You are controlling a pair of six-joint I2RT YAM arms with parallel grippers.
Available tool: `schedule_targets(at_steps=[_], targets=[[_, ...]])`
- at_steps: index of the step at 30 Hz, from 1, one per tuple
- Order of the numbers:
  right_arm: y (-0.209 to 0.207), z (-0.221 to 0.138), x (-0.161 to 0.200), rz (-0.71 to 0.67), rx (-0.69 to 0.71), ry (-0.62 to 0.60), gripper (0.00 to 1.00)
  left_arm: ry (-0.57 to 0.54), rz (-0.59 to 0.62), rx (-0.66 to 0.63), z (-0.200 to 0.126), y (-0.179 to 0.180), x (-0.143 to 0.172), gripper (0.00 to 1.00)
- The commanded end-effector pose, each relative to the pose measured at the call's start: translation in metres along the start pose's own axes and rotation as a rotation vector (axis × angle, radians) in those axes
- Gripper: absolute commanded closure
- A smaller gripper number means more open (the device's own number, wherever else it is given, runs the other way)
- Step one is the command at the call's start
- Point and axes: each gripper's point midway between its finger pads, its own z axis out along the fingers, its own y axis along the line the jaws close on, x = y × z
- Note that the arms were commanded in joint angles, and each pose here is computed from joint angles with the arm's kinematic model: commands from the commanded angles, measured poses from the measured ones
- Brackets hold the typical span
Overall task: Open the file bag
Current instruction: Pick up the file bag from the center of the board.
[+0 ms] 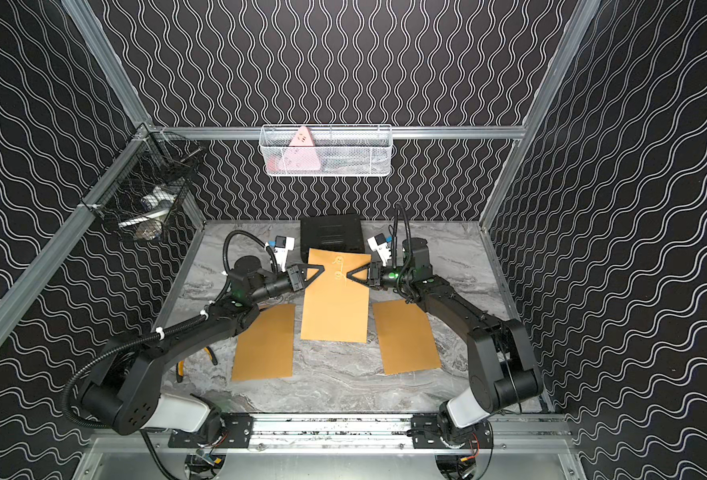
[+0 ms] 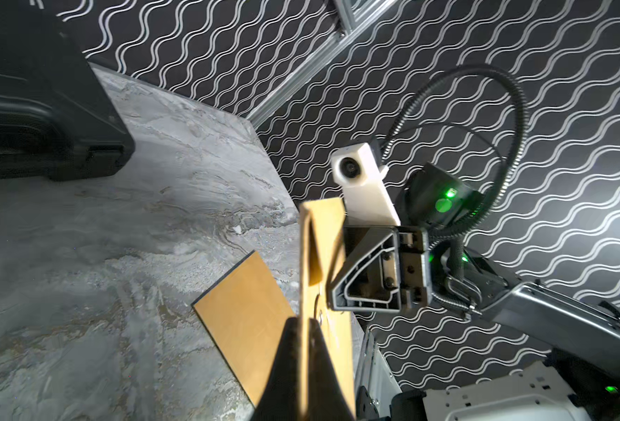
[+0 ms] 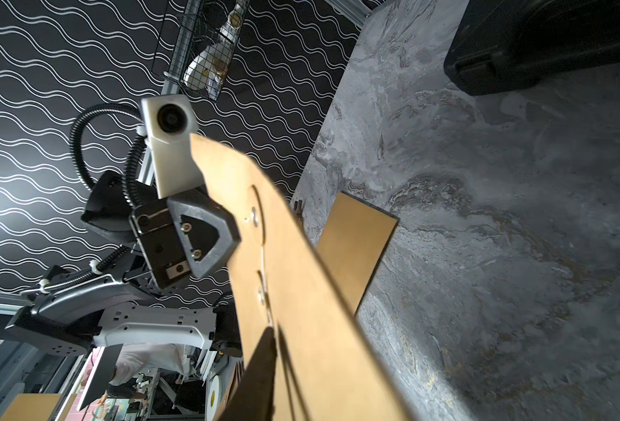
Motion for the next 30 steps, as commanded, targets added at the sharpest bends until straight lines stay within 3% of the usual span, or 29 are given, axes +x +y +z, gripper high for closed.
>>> schedule_targets(at_steps=[1, 6, 12, 22, 30], targets=[[-0.007, -0.005, 0.004, -0.023, 0.073, -0.005, 0.66, -0.020, 0.050, -0.044, -0.005, 0.000, -0.006, 1.00], [-0.019, -0.018, 0.016, -0.024, 0.203, -0.016, 0.58, -0.021, 0.099, -0.120, -0.014, 0.002, -0.009, 1.00], [-0.019, -0.028, 0.024, -0.059, 0.350, -0.021, 0.57, -0.028, 0.135, -0.194, -0.022, 0.009, -0.010, 1.00], [0.003, 0.012, 0.029, -0.128, 0.452, 0.020, 0.73, -0.055, 0.145, -0.241, -0.029, 0.016, -0.010, 1.00], [0.006, 0.043, 0.027, -0.118, 0.461, 0.030, 0.76, -0.064, 0.151, -0.257, -0.033, 0.018, -0.009, 1.00]])
